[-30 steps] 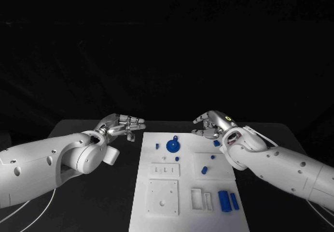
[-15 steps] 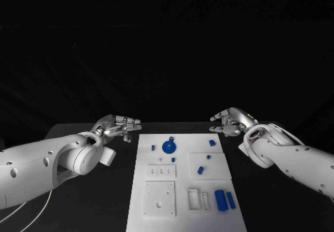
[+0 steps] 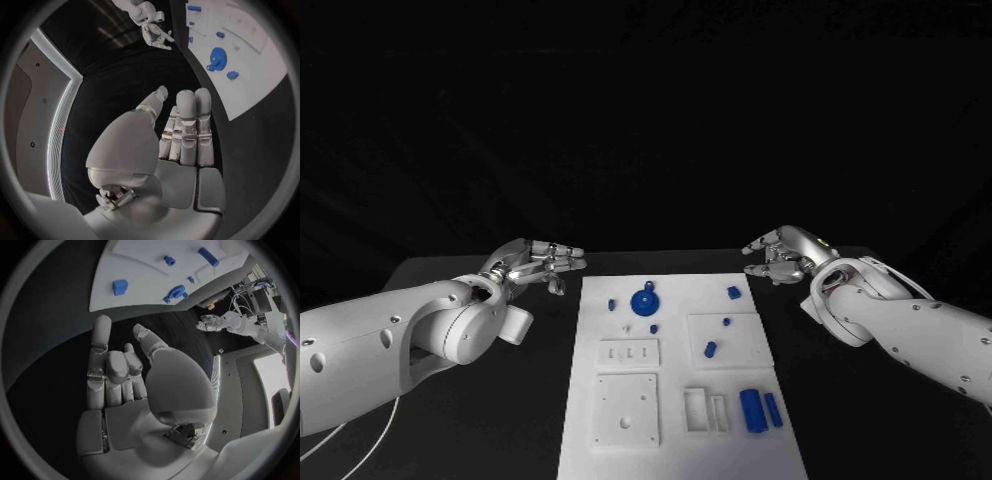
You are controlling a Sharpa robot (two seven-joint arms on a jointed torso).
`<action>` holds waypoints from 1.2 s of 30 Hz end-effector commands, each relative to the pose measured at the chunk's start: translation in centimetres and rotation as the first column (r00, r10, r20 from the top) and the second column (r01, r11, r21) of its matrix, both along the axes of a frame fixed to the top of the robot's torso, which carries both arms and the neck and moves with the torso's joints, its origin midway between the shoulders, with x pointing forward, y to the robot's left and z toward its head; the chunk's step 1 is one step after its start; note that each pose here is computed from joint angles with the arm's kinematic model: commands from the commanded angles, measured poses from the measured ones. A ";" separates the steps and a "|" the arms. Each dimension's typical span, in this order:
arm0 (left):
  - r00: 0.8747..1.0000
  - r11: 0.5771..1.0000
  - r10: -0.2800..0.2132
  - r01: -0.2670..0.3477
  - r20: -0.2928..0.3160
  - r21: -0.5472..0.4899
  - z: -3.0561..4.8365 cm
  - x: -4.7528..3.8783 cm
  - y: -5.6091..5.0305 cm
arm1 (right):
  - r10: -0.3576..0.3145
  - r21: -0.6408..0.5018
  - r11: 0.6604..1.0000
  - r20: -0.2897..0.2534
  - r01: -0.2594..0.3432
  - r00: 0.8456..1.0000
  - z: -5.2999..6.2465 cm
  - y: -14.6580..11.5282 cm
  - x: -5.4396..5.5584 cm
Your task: Assemble the parts on the task board
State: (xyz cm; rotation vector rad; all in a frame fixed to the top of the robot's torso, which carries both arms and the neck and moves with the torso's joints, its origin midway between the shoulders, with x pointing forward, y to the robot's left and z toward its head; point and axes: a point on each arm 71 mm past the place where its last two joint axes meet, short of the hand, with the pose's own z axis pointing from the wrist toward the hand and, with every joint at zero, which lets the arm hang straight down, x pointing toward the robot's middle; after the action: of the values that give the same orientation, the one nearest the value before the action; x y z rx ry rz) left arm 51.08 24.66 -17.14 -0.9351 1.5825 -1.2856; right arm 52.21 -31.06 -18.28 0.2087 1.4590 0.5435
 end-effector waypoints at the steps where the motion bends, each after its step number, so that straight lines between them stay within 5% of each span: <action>1: 1.000 1.000 -0.019 0.019 0.009 -0.009 0.06 -0.05 -0.2 | 0.016 -0.094 0.995 -0.007 -0.016 1.000 -0.8 0.1 -0.1; 11: 1.000 1.000 -0.020 0.020 0.006 -0.009 -0.04 -0.06 -0.2 | -0.021 -0.186 0.982 0.006 0.022 1.000 -2.4 0.0 -0.3; 36: 1.000 1.000 -0.019 0.019 0.000 -0.008 -0.31 -0.10 -0.1 | -0.016 -0.252 0.968 -0.101 -0.010 0.995 -5.4 0.6 -0.9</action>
State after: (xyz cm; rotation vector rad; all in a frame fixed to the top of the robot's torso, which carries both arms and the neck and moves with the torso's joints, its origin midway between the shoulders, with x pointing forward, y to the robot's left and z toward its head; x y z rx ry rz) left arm 51.03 24.77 -17.53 -0.9404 1.5888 -1.2835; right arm 51.33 -30.65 -23.41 0.0620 1.5742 0.3583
